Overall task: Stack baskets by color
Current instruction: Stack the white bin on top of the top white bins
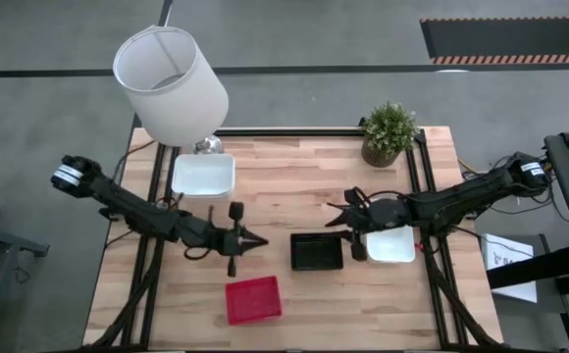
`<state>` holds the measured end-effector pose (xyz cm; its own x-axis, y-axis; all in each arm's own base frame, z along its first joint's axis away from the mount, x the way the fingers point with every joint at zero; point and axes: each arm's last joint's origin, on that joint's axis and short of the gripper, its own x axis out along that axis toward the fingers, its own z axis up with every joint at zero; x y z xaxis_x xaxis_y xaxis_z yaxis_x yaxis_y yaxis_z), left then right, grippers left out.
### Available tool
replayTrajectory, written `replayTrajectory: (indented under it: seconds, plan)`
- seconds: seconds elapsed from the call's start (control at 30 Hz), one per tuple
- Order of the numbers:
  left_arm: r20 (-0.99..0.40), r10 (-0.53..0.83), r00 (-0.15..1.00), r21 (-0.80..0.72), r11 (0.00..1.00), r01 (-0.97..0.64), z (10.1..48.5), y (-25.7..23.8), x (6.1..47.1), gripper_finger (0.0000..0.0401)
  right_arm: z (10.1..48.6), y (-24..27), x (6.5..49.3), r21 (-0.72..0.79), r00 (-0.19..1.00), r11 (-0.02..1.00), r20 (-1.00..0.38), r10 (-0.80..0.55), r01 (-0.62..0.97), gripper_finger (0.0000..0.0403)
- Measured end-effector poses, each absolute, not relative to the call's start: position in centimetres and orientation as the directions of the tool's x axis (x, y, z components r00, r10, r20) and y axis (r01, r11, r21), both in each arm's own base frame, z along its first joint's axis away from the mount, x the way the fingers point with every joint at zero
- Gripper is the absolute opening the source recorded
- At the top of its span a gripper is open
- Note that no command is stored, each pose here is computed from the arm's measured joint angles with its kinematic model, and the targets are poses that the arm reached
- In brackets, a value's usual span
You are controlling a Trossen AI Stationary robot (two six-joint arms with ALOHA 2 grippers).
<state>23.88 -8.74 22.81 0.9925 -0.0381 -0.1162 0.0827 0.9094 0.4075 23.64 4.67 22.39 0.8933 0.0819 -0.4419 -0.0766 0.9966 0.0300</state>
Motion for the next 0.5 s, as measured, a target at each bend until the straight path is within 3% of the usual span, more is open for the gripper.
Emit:
replayTrajectory:
  seconds: [0.23,0.37,0.5]
  plan:
    - [-0.033,-0.009,0.999,0.487,0.873,0.024,24.1,-7.3,21.9,0.0000,23.3,6.0,24.0,0.189,0.772,0.981,-0.629,0.097,0.031,0.0078]
    - [0.006,-0.001,1.000,0.475,0.880,-0.002,25.0,-7.1,21.4,0.0000,24.0,6.0,23.6,0.291,0.671,0.931,-0.738,0.074,0.218,0.0069]
    - [0.027,0.005,1.000,0.467,0.884,-0.017,25.4,-7.0,21.1,0.0000,24.6,5.8,22.5,0.353,0.534,0.819,-0.843,0.068,0.453,0.0068]
